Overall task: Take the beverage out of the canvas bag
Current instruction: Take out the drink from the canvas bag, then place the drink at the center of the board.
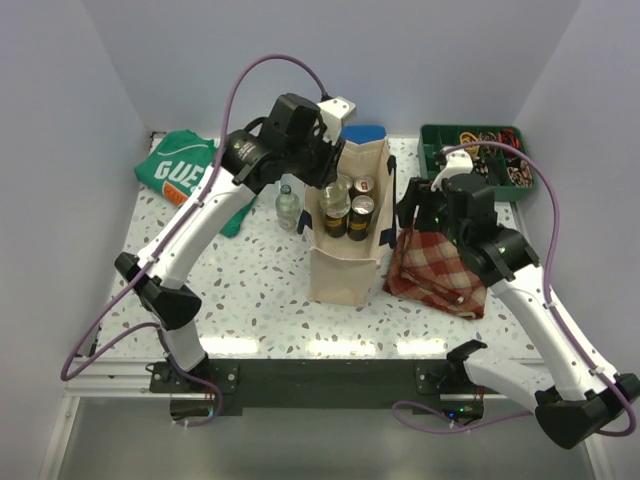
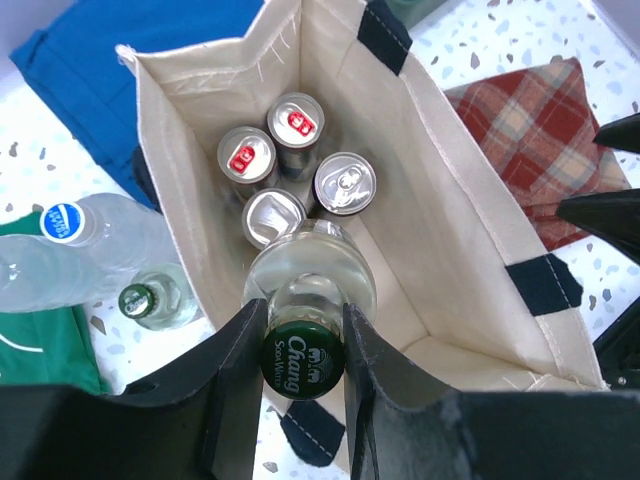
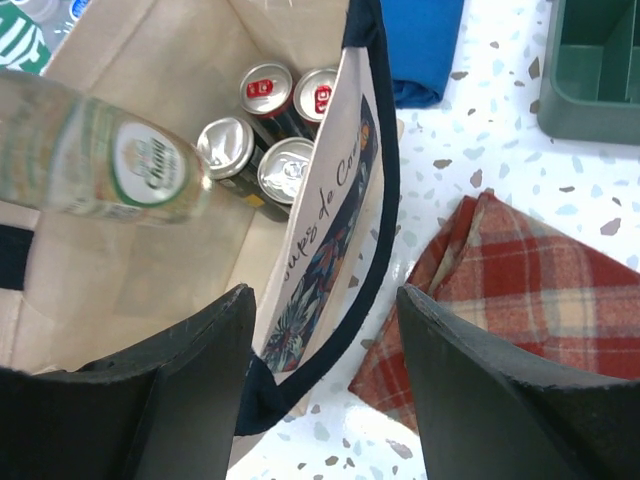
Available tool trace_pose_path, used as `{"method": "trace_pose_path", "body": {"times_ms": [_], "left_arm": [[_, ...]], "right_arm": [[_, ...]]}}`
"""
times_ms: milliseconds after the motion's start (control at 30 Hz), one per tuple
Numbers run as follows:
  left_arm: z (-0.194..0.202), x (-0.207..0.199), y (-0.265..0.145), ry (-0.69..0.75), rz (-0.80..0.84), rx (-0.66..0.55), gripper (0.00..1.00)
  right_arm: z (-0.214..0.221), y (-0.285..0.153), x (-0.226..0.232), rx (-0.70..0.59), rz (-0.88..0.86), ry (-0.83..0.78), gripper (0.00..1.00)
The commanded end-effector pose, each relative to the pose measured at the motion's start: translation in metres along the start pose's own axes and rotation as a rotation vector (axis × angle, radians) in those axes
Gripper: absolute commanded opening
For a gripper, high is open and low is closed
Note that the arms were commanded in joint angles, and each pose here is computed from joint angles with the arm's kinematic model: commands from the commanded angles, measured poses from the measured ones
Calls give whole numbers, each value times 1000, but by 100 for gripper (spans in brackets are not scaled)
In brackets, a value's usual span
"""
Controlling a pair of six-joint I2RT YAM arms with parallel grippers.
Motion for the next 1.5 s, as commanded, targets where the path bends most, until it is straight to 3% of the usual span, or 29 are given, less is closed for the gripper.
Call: {"method": "trace_pose_path", "body": {"times_ms": [0,467,767,1000,1467], "left_arm": [[-61,-3,-78,12,-5,-356,0],[-76,16,-142,-44,-190,-561,0],[-66,36,-161,-92,-378,-585,0],[-39,52,-140,-120,-537,-498,0],[12,104,-100,-216,-597,-440,0]], "right_arm": [[-2,1,-1,-26,17,33,63],[7,0,-9,-27,56,28,63],[6,-3,-13,-45,77,25,63],[7,0,-11,-35,75,25,63],[5,1,-14,-48,109,45,64]]}}
Point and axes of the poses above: each gripper's point midway between its finger pads, its own y axis out along the fingers, its own x axis along the line the jaws close on, z = x × y, the point moved 7 cm from there along -y, back along the fingers, and after that the axes turned 2 degrees about y, right-handed, at the moved point
